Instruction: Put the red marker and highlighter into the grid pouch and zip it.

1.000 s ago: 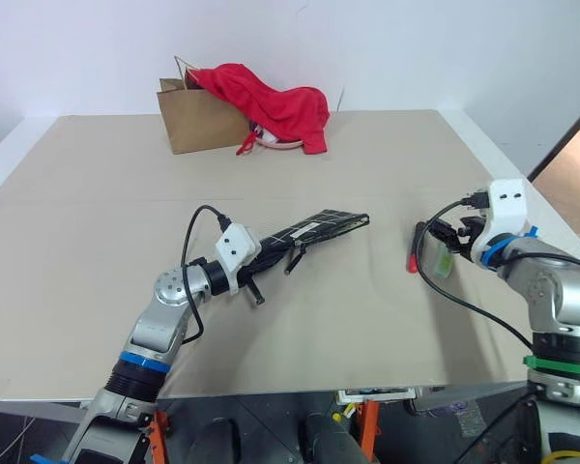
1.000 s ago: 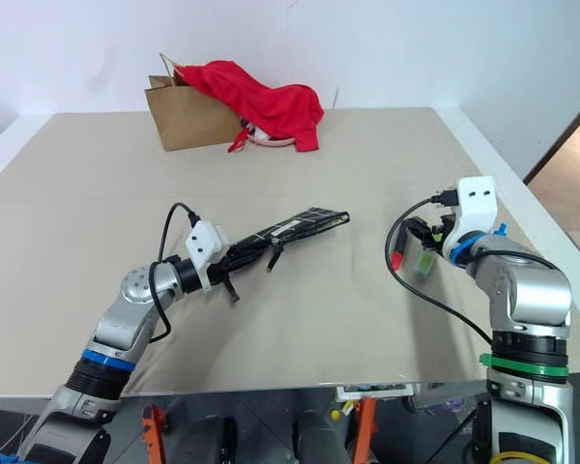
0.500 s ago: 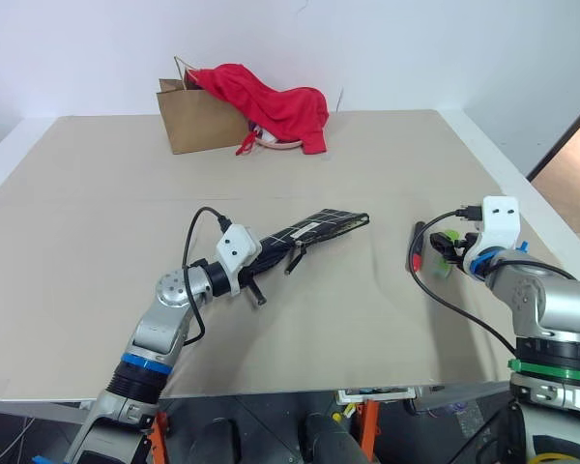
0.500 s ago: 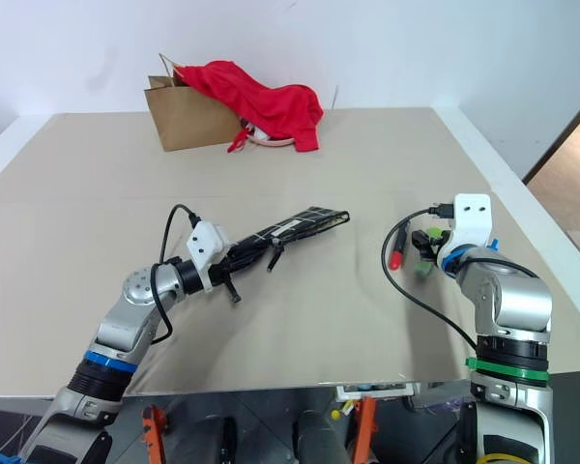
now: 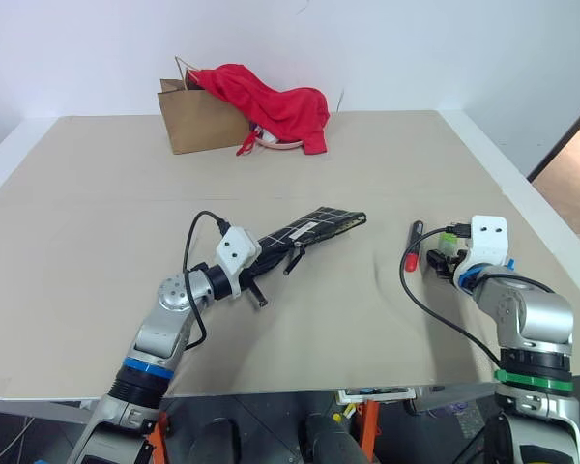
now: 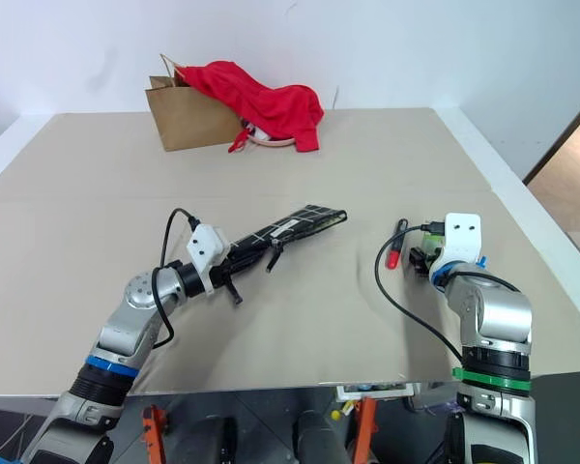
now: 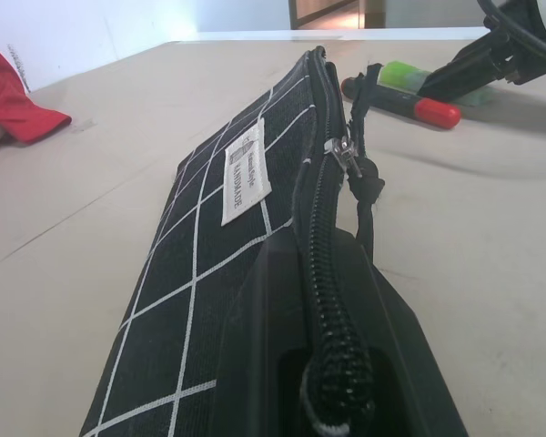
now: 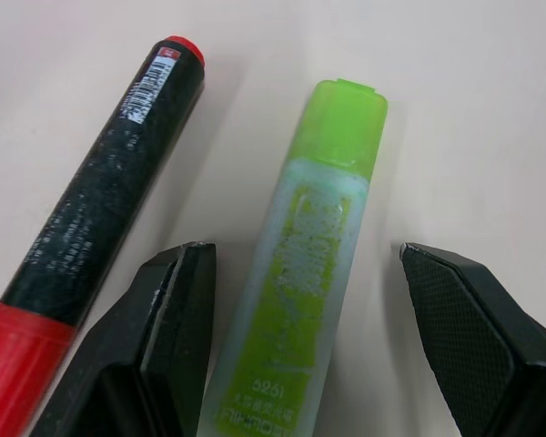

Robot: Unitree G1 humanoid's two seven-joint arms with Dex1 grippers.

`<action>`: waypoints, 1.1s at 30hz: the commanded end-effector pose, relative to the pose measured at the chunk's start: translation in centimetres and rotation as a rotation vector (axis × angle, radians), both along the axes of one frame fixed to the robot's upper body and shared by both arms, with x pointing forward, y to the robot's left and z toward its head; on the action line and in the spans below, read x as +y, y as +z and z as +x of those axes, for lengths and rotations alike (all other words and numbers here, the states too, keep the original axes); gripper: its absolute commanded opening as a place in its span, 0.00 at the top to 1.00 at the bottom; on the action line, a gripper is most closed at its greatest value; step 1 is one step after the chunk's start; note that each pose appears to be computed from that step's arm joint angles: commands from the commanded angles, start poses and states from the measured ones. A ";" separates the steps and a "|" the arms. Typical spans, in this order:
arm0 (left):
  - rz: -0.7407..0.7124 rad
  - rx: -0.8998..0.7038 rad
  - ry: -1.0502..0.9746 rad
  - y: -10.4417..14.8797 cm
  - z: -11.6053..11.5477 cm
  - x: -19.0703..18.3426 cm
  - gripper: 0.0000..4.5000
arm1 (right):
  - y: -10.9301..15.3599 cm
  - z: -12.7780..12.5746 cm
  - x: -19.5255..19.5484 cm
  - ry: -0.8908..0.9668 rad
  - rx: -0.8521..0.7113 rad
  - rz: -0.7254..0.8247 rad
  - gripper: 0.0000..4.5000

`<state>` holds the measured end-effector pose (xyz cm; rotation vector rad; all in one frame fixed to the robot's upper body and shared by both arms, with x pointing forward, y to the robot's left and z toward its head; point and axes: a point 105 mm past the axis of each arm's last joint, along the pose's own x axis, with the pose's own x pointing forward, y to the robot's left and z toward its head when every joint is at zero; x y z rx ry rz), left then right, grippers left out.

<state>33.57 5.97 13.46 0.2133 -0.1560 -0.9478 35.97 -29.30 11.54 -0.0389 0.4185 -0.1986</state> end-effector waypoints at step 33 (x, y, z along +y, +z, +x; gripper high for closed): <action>-0.009 -0.046 -0.045 1.9 -0.2 -0.1 1.00 | 10.4 -4.7 9.4 1.240 -0.220 -0.581 0.75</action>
